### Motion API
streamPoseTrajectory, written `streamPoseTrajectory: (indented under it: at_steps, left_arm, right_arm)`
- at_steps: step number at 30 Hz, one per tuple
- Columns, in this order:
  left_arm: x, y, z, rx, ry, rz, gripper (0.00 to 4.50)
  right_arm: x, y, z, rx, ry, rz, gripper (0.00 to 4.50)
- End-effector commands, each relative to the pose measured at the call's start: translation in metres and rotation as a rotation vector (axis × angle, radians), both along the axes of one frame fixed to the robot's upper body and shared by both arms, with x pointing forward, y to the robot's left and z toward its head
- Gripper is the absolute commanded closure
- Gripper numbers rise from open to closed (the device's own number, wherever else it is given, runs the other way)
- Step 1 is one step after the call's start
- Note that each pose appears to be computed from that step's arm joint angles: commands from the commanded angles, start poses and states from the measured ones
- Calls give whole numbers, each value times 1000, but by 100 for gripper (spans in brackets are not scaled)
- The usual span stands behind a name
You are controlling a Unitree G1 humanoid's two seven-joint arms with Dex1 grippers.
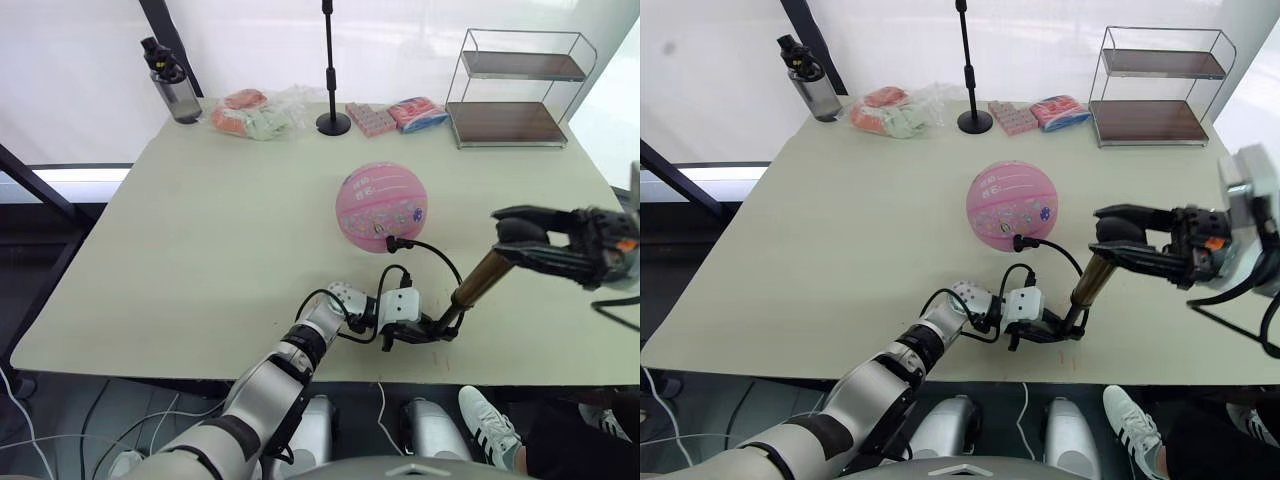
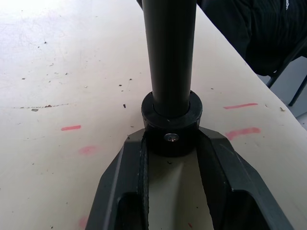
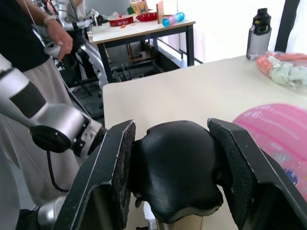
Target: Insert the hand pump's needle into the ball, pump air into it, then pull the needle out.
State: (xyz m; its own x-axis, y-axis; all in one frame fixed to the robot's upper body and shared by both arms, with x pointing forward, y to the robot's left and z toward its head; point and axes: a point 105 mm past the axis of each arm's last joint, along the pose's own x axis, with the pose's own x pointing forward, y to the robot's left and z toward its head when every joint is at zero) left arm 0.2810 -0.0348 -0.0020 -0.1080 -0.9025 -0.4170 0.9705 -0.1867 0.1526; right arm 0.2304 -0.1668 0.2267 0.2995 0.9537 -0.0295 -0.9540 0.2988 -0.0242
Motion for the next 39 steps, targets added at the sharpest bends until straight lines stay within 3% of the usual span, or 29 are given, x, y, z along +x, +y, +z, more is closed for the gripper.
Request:
streamPoseTrajectory:
  at_steps: [1, 14, 19, 26, 39]
  left_arm:
    - [-16, 17, -32, 119, 92, -10, 334]
    - [-16, 16, -32, 118, 90, -12, 334]
    - [-16, 16, -32, 119, 91, -12, 334]
    - [-15, 17, -32, 124, 89, -10, 334]
    - [-16, 16, -31, 120, 88, -13, 334]
  right_arm:
    - [3, -1, -34, -100, 40, -41, 258]
    - [3, -5, -104, -181, 77, -102, 258]
    - [0, -4, -114, -190, 91, -100, 258]
    - [3, -1, -65, -53, 76, -70, 258]
    - [-3, -14, 43, 27, -69, -12, 258]
